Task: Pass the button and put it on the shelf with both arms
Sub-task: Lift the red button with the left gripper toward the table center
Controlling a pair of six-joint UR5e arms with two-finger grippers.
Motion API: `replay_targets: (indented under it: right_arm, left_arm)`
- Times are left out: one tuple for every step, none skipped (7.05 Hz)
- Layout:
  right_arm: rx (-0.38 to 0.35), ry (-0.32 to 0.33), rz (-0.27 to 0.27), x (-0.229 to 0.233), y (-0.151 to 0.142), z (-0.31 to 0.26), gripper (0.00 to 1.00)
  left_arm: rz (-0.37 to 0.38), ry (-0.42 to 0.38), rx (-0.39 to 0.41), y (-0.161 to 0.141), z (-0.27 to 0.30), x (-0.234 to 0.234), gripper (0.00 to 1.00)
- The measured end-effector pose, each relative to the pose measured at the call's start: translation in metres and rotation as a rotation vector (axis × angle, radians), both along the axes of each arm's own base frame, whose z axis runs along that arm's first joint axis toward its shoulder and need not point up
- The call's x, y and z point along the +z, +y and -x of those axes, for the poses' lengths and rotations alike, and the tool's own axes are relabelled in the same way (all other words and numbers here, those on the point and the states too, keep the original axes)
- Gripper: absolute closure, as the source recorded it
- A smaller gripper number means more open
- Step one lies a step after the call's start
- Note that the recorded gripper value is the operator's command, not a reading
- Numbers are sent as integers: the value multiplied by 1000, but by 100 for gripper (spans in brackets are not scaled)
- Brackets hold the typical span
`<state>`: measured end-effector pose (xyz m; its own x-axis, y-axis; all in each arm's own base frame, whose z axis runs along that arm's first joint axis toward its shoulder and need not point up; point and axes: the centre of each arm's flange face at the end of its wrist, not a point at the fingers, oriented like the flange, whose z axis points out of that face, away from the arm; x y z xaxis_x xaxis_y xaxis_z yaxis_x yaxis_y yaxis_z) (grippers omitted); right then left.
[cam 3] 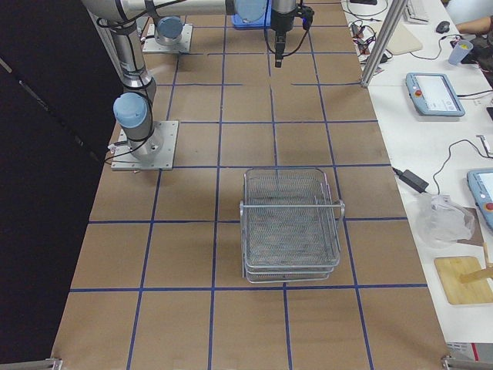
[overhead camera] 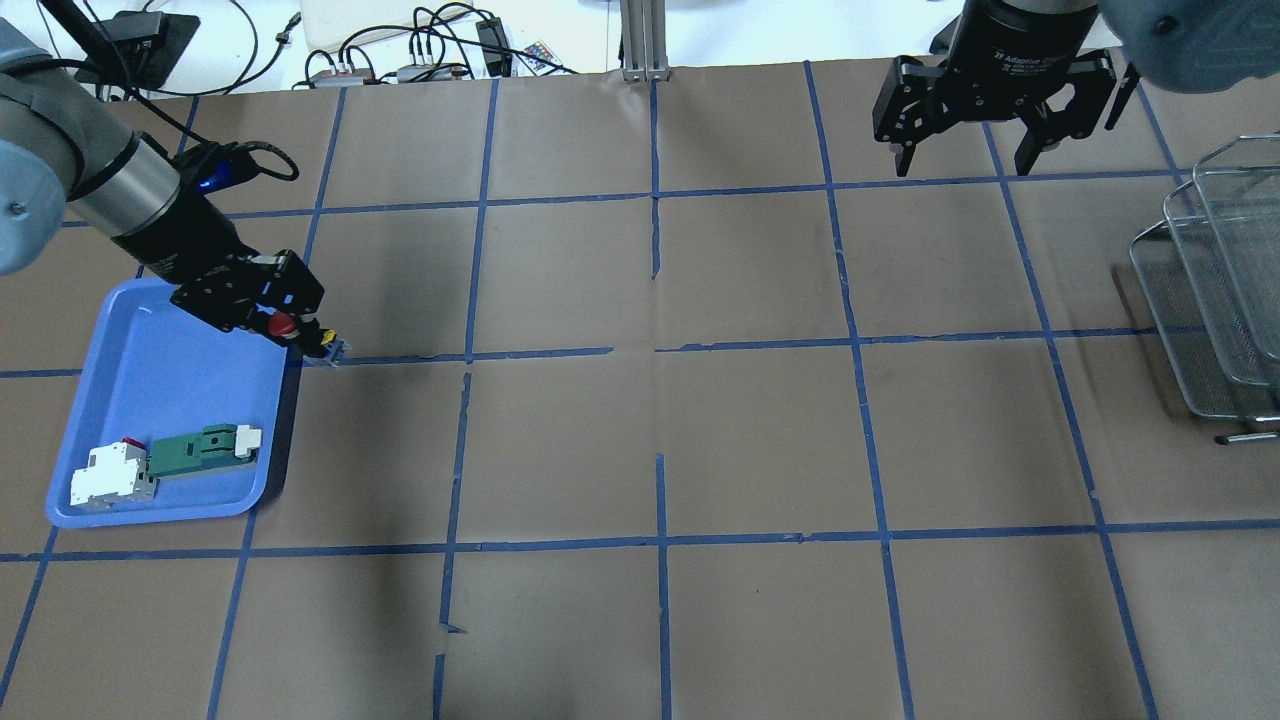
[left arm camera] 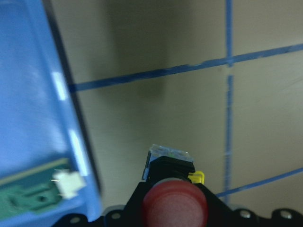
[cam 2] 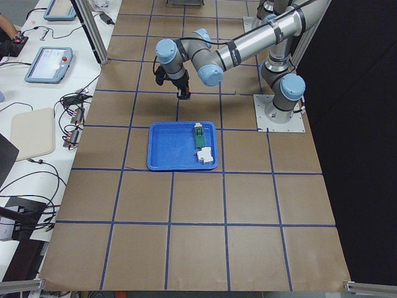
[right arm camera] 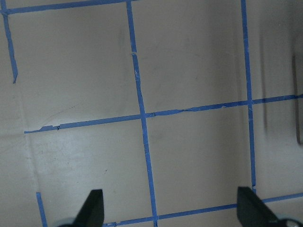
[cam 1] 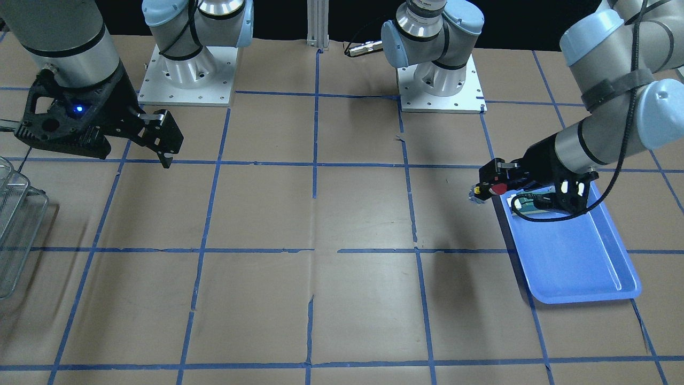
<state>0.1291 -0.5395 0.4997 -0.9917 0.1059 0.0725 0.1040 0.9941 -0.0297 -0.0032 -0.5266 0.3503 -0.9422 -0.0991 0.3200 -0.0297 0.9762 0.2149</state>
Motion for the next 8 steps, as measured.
replay_targets:
  right_arm:
    - [1, 2, 1, 0, 0, 1, 0]
    - [1, 2, 1, 0, -1, 3, 0]
    - [-1, 2, 1, 0, -1, 6, 0]
    - [-4, 4, 0, 0, -2, 8, 0]
    - [-5, 4, -1, 0, -2, 9, 0]
    - [-7, 4, -1, 0, -2, 10, 0]
    - [-10, 4, 0, 0, -3, 13, 0]
    - [-24, 0, 2, 2, -4, 21, 0]
  left_arm:
    - [-40, 44, 117, 3, 46, 9, 95]
    - [-100, 101, 242, 6, 93, 15, 94]
    - [-181, 181, 371, 8, 134, 18, 94]
    - [-266, 285, 480, 7, 164, 20, 94]
    - [-350, 397, 564, 6, 187, 22, 94]
    - [-428, 495, 632, 4, 207, 29, 94]
    - [-487, 558, 693, 1, 227, 37, 93]
    - [-528, 579, 759, -1, 246, 48, 91]
